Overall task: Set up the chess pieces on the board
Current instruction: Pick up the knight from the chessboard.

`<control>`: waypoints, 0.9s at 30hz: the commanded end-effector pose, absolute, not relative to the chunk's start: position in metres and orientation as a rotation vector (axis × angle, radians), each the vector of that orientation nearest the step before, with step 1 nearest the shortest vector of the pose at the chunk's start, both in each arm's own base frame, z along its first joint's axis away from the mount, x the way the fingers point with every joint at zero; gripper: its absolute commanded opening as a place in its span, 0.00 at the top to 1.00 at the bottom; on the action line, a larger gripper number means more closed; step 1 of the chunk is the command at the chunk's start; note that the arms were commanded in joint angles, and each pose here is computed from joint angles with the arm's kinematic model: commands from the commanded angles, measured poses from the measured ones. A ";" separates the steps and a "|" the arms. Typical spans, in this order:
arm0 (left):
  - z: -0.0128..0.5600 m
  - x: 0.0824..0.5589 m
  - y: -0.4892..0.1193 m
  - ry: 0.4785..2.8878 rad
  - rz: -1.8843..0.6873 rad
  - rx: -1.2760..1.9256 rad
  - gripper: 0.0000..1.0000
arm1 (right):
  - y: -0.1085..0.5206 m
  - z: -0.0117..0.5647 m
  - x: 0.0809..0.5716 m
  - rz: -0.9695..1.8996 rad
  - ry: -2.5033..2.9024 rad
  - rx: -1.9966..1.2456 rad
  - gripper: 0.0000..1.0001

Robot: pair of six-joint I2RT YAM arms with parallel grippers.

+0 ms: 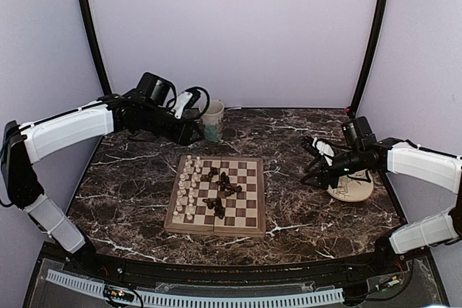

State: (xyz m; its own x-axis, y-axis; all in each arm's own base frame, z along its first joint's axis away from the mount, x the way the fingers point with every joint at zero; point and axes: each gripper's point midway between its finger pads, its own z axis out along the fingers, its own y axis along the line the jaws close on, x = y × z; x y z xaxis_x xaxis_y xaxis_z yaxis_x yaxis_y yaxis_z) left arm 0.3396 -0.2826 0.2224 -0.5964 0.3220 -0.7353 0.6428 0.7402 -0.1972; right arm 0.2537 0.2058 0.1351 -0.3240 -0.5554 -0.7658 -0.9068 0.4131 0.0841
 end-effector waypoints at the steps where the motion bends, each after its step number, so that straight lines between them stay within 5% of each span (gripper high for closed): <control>1: 0.196 0.333 -0.307 2.342 -0.504 0.866 0.55 | 0.204 0.162 0.274 0.556 1.866 -1.244 0.53; 7: 0.153 0.341 -0.338 2.481 -0.311 0.923 0.67 | 0.195 0.153 0.285 0.444 1.894 -1.245 0.56; 27: 0.089 0.319 -0.356 2.665 -0.271 1.013 0.72 | 0.193 0.143 0.288 0.415 1.919 -1.283 0.59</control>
State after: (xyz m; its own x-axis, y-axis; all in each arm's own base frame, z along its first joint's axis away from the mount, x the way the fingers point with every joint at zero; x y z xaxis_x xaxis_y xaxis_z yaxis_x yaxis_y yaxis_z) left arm 0.3286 -0.3522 0.0911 -0.7082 0.6126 -0.3509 0.6677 0.7427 -0.0511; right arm 0.2790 0.1921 0.1336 -0.2176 -0.6357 -0.7406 -0.8933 0.4354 -0.1112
